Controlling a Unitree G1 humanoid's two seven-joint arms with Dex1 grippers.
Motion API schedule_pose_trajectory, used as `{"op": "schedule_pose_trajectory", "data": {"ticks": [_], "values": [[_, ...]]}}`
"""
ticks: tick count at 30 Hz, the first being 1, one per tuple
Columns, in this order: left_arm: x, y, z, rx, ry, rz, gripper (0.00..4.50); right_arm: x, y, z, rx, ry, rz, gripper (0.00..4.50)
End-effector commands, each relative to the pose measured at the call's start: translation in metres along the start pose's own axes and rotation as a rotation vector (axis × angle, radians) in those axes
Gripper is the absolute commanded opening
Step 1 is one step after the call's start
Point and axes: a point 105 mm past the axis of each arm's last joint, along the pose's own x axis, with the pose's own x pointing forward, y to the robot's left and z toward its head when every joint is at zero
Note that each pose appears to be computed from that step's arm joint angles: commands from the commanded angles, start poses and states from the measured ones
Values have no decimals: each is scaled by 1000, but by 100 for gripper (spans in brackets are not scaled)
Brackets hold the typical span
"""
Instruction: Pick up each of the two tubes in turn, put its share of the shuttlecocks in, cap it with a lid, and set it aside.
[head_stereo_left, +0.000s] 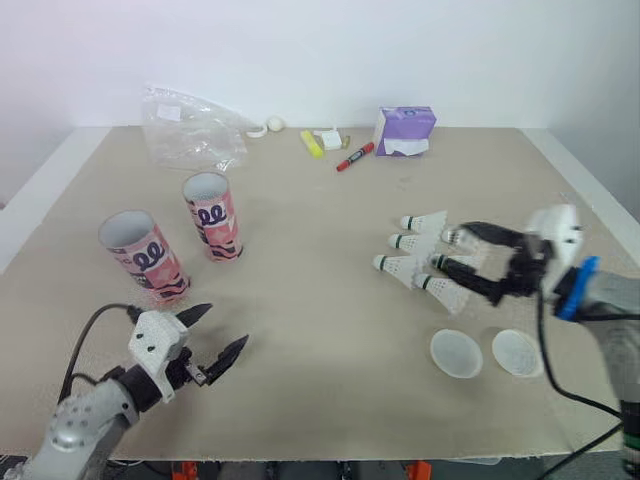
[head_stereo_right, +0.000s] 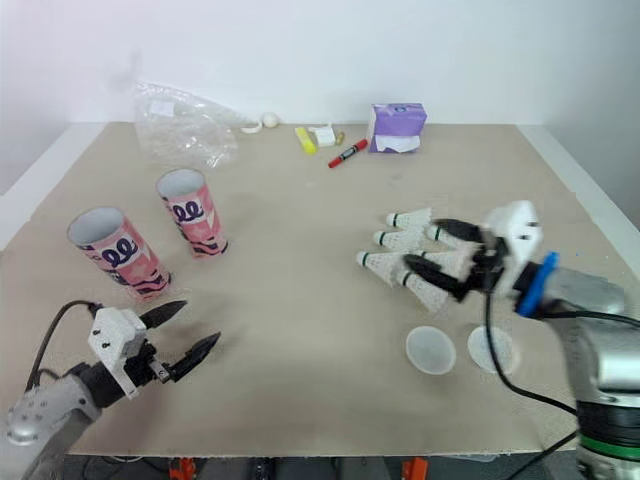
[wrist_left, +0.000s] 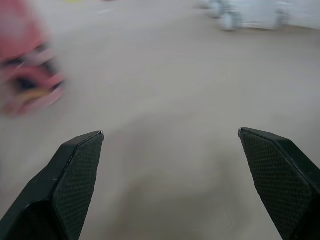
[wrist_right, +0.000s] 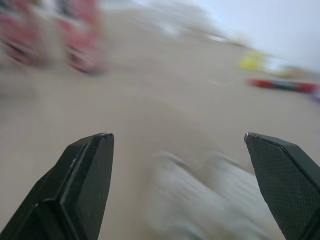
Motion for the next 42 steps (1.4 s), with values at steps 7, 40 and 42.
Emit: {"op": "schedule_pose_trajectory", "data": {"ticks": [7, 40, 42], "values": [[-26, 49, 5, 18, -36, 473, 450, 65, 50, 20, -87, -136, 251, 448], [49, 107, -1, 26, -81, 293, 450, 94, 68, 4, -76, -105, 323, 448], [54, 109, -2, 27, -78, 278, 450, 94, 68, 4, -77, -104, 320, 448]]}}
